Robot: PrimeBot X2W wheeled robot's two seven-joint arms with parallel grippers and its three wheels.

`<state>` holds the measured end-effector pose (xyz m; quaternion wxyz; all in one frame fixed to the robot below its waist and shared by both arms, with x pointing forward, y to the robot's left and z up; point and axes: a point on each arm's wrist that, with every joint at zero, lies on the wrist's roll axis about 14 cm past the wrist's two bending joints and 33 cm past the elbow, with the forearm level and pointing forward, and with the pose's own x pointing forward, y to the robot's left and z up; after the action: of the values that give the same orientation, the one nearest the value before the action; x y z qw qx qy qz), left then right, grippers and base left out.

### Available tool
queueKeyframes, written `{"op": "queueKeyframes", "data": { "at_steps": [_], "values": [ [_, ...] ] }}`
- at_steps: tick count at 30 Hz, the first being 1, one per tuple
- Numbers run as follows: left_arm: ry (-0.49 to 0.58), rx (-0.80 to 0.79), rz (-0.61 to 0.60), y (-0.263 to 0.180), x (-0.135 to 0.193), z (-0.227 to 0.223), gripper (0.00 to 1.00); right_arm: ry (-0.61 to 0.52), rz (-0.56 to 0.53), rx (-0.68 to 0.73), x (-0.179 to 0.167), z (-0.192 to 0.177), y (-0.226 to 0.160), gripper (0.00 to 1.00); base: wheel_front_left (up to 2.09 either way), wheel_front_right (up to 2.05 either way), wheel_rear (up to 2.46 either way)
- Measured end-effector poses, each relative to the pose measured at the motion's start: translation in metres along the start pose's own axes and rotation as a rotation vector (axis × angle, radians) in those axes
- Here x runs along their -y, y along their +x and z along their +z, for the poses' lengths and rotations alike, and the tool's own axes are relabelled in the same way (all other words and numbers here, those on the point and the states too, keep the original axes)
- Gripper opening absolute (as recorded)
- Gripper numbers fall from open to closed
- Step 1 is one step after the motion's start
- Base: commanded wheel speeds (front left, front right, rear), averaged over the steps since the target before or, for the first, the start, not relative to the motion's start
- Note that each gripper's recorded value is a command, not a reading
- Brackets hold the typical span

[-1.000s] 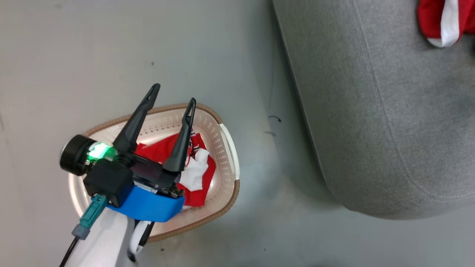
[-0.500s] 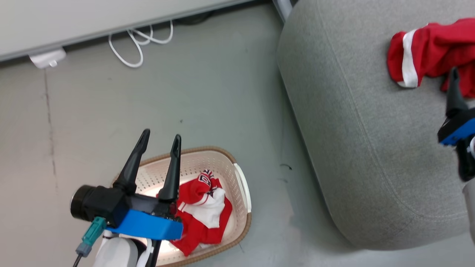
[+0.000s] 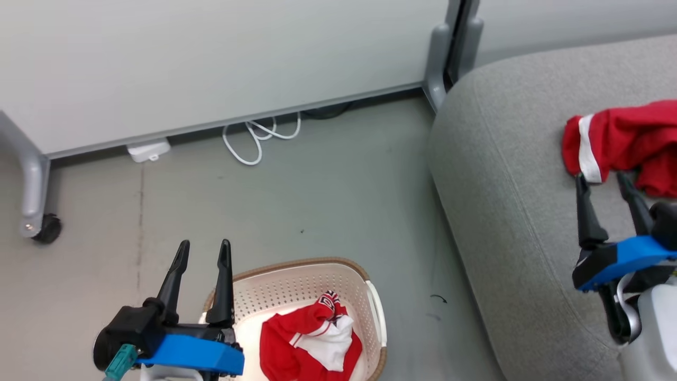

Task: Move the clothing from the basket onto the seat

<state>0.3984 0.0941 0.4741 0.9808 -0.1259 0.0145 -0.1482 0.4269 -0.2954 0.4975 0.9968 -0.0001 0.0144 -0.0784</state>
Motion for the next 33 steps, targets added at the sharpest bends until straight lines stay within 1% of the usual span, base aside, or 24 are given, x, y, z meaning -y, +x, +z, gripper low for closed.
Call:
{"op": "queueKeyframes", "data": {
  "at_steps": [10,16,22,33],
  "values": [
    [0.018,0.02,0.156,-0.037,-0.041,0.01,1.0,-0.009,0.108,0.043,-0.056,0.018,-0.038,1.0,0.0,0.0,0.0],
    [0.04,0.018,0.199,-0.054,-0.055,0.013,1.0,0.005,0.158,0.04,-0.079,0.018,-0.058,1.0,0.0,0.0,0.0],
    [0.048,0.017,0.23,-0.065,-0.064,0.014,1.0,0.005,0.231,0.023,-0.106,0.013,-0.071,1.0,0.0,0.0,0.0],
    [0.047,0.006,0.261,-0.074,-0.073,0.01,1.0,0.022,0.252,0.03,-0.113,0.016,-0.074,1.0,0.0,0.0,0.0]
  ]
}}
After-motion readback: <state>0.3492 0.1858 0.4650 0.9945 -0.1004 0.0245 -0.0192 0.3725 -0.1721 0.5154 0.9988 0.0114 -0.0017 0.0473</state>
